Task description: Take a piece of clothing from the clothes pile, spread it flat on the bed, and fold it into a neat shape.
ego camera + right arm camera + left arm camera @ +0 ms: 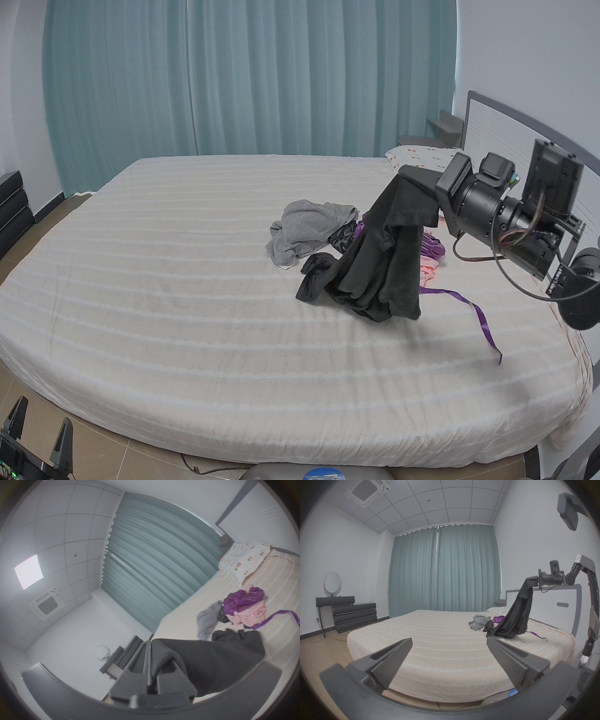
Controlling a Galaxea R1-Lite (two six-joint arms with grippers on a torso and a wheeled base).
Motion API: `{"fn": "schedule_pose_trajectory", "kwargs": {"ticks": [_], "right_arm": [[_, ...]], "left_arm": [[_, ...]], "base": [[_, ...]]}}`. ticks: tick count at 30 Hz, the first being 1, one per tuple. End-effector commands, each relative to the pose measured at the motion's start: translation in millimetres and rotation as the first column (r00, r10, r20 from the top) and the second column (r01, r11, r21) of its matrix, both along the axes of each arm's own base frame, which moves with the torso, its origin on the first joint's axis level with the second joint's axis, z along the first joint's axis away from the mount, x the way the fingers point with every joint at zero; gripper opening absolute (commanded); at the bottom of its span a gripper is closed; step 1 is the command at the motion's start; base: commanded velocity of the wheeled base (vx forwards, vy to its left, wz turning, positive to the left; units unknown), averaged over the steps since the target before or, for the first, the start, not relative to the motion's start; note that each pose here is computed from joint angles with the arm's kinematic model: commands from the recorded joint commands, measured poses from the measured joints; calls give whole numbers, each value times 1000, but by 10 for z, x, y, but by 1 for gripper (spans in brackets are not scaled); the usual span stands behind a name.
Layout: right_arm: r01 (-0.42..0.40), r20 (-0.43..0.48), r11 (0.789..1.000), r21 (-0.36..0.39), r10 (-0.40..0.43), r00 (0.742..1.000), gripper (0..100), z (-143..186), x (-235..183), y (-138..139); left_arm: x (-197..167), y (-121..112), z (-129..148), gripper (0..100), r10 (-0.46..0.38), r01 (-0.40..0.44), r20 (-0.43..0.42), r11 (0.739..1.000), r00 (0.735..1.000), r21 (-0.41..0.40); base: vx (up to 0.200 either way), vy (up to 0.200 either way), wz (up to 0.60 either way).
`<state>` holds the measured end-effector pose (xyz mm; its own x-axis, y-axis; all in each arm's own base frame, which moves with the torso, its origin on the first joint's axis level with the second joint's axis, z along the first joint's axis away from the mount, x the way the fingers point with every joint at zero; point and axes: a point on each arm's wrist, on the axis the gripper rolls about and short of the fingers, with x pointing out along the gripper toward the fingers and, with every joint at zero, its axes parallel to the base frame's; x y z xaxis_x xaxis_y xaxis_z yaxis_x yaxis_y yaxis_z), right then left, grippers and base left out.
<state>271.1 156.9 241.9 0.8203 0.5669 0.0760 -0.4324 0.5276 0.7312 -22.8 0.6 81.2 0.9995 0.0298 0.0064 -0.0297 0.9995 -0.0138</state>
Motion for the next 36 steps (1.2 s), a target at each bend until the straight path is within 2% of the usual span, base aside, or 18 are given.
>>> {"fn": "schedule_pose_trajectory", "kwargs": {"ticks": [1,9,13,17,19,20,21,22,25,27,28,29,30,31,32,34,36], "right_arm": [[-70,79,997,39,66,995,0,262,-393,2],[-101,122,993,57,94,988,0,385,-573,-34],[-117,106,992,46,112,988,0,325,-634,-19],[-137,99,990,37,133,986,0,290,-698,-16],[-137,97,990,35,133,986,0,281,-702,-19],[-137,93,990,32,133,987,0,268,-701,-23],[-137,92,990,31,133,987,0,264,-696,-23],[-135,90,990,31,132,987,0,261,-686,-21],[-134,83,991,28,131,988,0,238,-689,-28],[-132,75,991,24,130,989,0,212,-686,-30],[-132,75,991,24,130,989,0,212,-686,-30],[-129,74,991,22,127,989,0,209,-680,-31],[-129,74,991,22,127,989,0,209,-680,-31],[-129,76,991,22,127,989,0,213,-678,-34],[-126,74,992,22,124,990,0,211,-673,-40],[-124,65,992,16,123,990,0,191,-657,-33],[-122,54,992,8,122,991,0,159,-621,-12]], "left_arm": [[0,0,-51,100,1,-1,0,1000,1000,0],[0,-6,-51,100,-28,28,-1,1000,1000,9],[0,-10,-51,100,-42,42,0,999,999,8],[0,-12,-37,100,-52,52,12,998,999,41],[-31,-11,208,100,-51,50,100,999,994,17],[-28,-10,542,100,-48,57,160,997,986,-47],[24,-12,730,100,-58,75,163,992,985,-102],[86,-14,798,100,-60,77,134,989,989,-130],[223,-23,800,100,-114,118,46,990,992,-74],[356,-39,774,100,-190,186,-45,979,981,-77],[392,-42,773,100,-198,192,-68,978,978,-81],[515,-50,769,100,-215,204,-137,975,967,-93],[515,-50,769,100,-215,204,-137,975,967,-93],[698,-60,727,100,-223,202,-241,973,944,-111],[799,-68,694,100,-237,209,-299,970,924,-125],[982,-108,621,100,-300,251,-395,953,869,-171],[1179,-158,563,100,-333,257,-460,941,823,-221]], "base": [[0,0,0],[0,0,0],[0,0,0],[0,0,0],[0,0,0],[0,0,0],[0,0,0],[0,0,0],[0,0,0],[0,0,0],[0,0,0],[0,0,0],[0,0,0],[0,0,0],[0,0,0],[0,0,0],[0,0,0]]}}
